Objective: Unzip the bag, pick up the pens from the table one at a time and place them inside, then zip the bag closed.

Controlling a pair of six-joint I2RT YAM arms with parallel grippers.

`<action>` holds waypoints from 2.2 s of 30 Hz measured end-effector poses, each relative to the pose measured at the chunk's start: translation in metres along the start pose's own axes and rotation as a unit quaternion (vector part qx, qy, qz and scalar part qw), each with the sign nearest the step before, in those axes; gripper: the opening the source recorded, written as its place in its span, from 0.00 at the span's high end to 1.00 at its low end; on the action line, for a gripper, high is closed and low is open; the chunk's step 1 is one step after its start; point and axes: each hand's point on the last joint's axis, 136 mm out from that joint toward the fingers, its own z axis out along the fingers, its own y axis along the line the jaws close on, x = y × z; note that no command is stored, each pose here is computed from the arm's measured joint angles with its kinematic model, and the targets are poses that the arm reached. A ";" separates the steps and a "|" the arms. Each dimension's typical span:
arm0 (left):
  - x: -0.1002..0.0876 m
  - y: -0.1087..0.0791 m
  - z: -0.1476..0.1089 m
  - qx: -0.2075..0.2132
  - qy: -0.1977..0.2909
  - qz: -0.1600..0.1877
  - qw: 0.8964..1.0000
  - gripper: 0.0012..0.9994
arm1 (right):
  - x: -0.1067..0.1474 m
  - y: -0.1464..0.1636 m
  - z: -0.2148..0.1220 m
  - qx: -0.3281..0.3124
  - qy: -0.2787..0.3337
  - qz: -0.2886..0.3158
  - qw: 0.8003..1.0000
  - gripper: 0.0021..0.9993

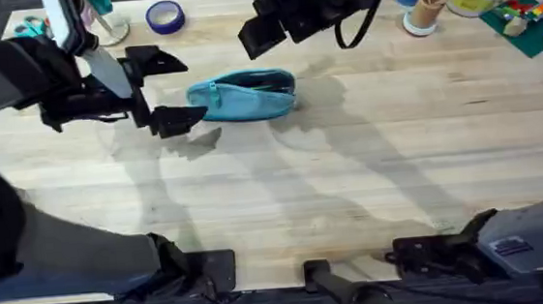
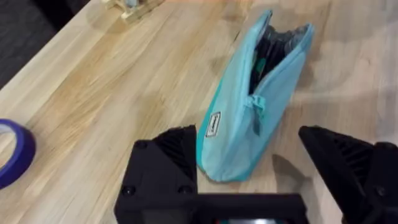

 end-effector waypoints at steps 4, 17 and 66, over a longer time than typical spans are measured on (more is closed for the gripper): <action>0.001 -0.006 -0.010 -0.005 0.031 0.029 0.999 0.01 | 0.000 0.000 0.000 0.000 0.000 0.000 1.000 0.00; 0.016 0.004 -0.035 -0.039 0.059 0.112 0.991 0.01 | 0.013 0.028 -0.002 -0.050 0.028 0.047 0.997 0.00; 0.022 0.008 -0.047 -0.055 0.066 0.129 0.988 0.01 | 0.045 0.151 0.080 -0.096 -0.054 0.168 0.980 0.00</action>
